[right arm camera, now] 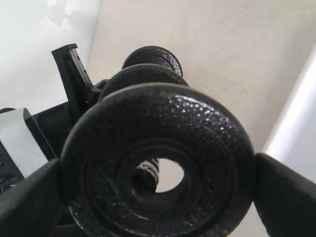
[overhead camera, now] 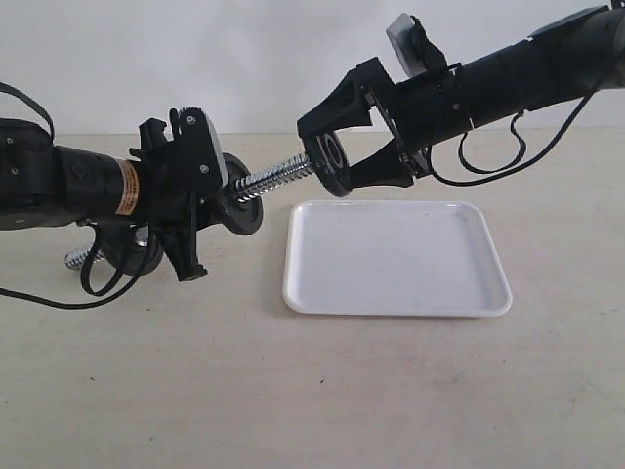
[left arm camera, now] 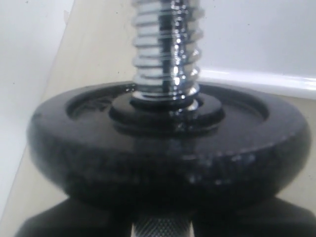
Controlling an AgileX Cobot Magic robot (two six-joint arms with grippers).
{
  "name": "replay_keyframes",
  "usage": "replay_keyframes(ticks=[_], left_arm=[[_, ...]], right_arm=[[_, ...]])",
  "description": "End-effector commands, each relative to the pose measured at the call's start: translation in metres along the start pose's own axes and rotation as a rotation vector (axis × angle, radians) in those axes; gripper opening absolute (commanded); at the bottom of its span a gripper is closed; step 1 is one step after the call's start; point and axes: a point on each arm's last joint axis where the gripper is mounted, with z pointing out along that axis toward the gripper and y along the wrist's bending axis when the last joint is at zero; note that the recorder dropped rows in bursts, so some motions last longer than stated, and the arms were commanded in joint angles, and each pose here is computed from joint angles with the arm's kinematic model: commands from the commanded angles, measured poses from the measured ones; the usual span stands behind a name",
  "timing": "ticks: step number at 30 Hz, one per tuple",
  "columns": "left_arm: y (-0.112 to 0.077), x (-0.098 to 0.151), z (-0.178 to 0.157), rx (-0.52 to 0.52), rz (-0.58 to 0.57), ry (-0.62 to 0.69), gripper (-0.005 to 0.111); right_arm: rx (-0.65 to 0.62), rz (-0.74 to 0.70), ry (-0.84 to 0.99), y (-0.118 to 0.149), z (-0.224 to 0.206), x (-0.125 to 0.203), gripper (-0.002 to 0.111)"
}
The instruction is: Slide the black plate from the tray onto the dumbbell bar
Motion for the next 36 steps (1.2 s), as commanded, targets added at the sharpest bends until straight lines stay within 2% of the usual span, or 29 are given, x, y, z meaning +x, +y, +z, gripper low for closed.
replay_keyframes(ticks=[1, 4, 8, 14, 33, 36], left_arm=[[0.017, -0.072, -0.032, -0.052, -0.036, -0.661, 0.004], [0.02, -0.068, -0.03, -0.075, -0.061, -0.61, 0.004], [0.02, -0.068, -0.03, -0.079, -0.048, -0.61, 0.004], [0.019, -0.069, -0.031, -0.07, -0.031, -0.631, 0.004], [0.006, -0.074, -0.034, 0.039, 0.096, -0.692, 0.004], [0.005, -0.074, -0.034, 0.056, 0.083, -0.694, 0.004]], right_arm=[[-0.076, 0.015, -0.003, 0.024, 0.004, -0.001, 0.0], [-0.08, 0.035, 0.013, 0.028, 0.01, 0.001, 0.0], [-0.079, 0.023, 0.012, 0.037, 0.007, 0.001, 0.0], [-0.068, 0.016, 0.02, 0.036, 0.007, 0.002, 0.0], [-0.062, 0.015, 0.02, 0.035, 0.005, 0.002, 0.0], [-0.061, 0.015, 0.021, 0.035, 0.005, 0.002, 0.0]])
